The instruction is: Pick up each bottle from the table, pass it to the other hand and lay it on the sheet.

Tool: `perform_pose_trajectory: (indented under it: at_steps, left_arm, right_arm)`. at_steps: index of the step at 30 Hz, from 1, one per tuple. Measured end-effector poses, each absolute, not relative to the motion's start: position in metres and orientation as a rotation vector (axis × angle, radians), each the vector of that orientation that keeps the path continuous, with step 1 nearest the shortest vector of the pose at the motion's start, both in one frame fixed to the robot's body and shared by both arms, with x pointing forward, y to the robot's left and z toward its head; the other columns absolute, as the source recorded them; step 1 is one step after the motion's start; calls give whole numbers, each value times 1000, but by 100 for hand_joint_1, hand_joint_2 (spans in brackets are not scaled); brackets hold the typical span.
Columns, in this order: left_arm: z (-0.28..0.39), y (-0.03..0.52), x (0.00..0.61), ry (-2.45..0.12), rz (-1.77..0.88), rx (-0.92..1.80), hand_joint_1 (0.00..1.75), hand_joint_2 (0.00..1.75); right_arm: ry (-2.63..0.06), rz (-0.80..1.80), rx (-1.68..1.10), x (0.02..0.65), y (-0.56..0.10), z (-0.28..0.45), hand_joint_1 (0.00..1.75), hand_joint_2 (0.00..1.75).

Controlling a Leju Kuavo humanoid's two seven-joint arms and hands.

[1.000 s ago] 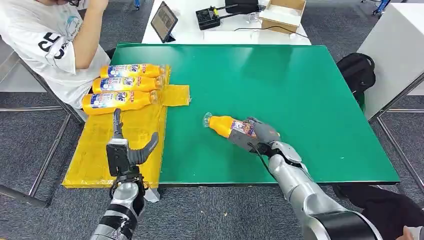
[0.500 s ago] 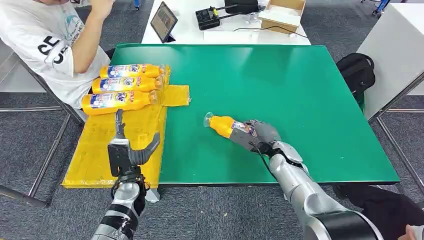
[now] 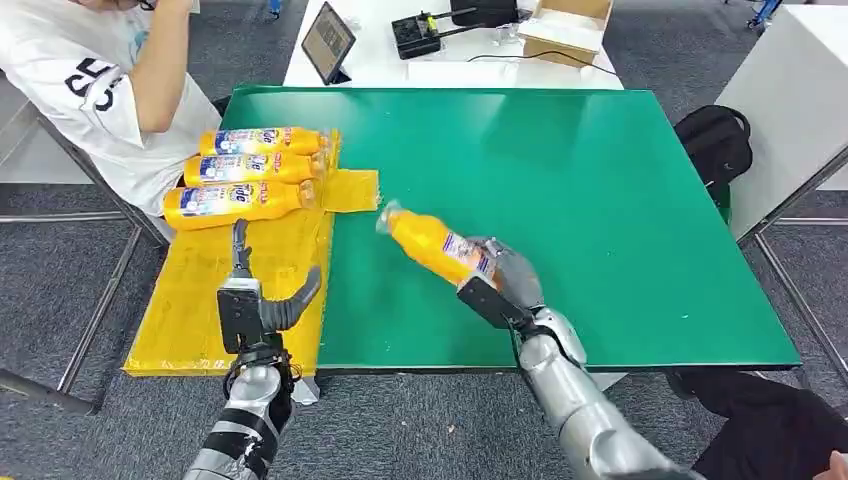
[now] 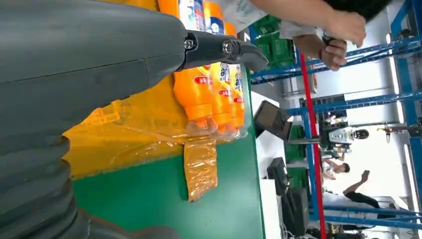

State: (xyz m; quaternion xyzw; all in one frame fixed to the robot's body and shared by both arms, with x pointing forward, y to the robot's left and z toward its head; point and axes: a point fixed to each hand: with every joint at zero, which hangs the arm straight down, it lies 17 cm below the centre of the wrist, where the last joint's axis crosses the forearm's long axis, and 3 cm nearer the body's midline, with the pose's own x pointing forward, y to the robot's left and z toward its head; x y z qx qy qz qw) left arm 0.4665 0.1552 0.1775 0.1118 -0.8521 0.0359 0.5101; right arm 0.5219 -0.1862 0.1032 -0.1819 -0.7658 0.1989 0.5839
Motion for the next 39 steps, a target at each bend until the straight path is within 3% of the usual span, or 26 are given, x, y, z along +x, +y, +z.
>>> perform_pose_trajectory:
  at_steps: [9,13,20,33,39]
  left_arm:
    - [180,146,466,-2053,93,229,0,175]
    - [179,131,466,-2034,135,54,0,175]
    - [167,72,458,-1924,129,-434,0,175]
    - [155,61,458,-1873,139,-474,0,175]
    - [169,15,430,-1780,75,-859,0,175]
  right_arm:
    - [-2088,86,-599,480,-224,209,175,175]
    - [-2152,-19,-693,459,-244,235,175,175]
    - [-2187,-7,-706,439,-244,237,175,175]
    - [-2179,-9,-703,432,-243,232,175,175]
    - [-2175,39,-647,425,-223,222,175,175]
